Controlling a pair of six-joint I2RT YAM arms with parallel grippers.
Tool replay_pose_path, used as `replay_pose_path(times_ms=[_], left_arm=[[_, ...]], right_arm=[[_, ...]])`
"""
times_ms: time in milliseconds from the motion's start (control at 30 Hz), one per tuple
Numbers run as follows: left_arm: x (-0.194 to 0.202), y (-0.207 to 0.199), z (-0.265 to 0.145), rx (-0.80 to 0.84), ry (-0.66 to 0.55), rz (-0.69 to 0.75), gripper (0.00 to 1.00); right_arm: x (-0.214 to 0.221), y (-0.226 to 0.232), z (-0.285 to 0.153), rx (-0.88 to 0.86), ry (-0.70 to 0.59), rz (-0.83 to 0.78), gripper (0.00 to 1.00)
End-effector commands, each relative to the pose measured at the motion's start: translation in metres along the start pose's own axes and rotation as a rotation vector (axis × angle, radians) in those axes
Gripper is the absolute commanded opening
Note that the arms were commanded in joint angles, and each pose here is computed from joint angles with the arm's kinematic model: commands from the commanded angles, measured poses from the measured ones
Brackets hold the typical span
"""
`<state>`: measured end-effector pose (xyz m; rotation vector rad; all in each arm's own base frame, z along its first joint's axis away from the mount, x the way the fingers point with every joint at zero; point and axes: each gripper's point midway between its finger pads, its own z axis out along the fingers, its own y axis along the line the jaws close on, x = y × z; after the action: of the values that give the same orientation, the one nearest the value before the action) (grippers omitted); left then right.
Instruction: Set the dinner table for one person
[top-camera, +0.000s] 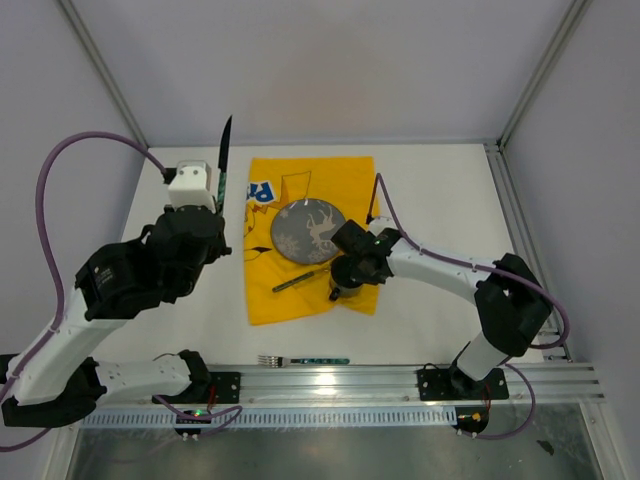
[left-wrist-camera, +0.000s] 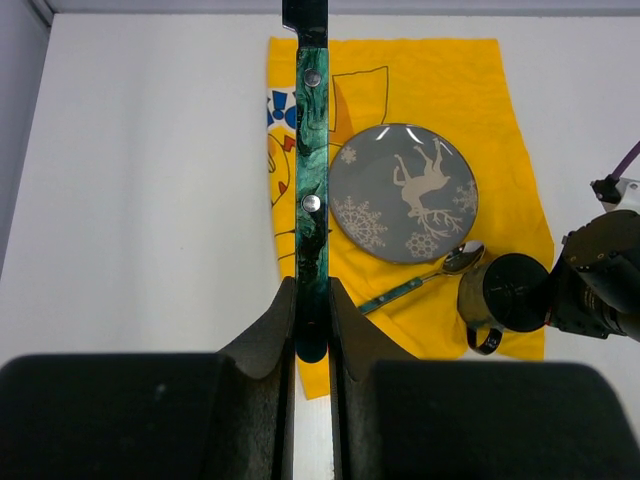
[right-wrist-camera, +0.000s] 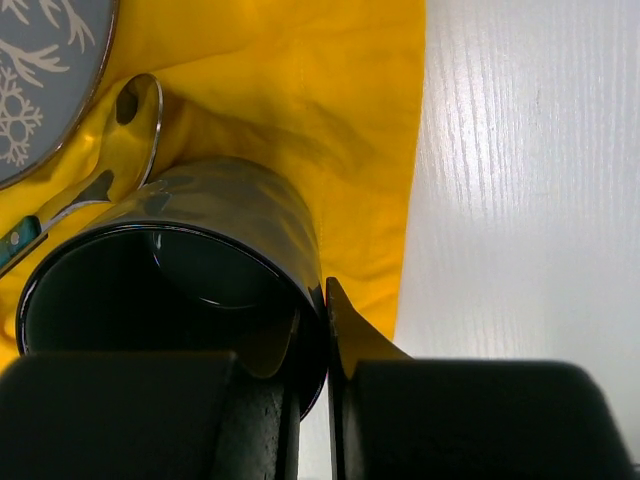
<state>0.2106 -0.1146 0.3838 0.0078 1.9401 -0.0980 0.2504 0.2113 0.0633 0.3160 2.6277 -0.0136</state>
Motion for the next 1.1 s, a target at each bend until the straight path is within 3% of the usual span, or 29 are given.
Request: replay_pose_path(times_ms=[0,400,733,1067], left_arm=[[-0.008,0.000,0.001,-0.012,-0.035,-0.042,0.00],[0.003,-0.015,0.012,0.011,-0.008,-0.020,0.00],[0.007,-0.017,0.014,0.017,-0.003,-0.019,0.00],[0.013,-0.019,0.017,0.014,0.008,-0.013,0.00]], right_arm=[[-0.004,0.009,-0.003,-0.045,-0.019,0.016,0.03],[-0.049,-0.058,-0.022,0.057,-0.147,0.198,0.03],[-0.069,-0.099,-0.023,0.136,-0.180,0.253,0.03],[-0.081,-0.071,-0.030,0.024,-0.163,0.220,0.03]])
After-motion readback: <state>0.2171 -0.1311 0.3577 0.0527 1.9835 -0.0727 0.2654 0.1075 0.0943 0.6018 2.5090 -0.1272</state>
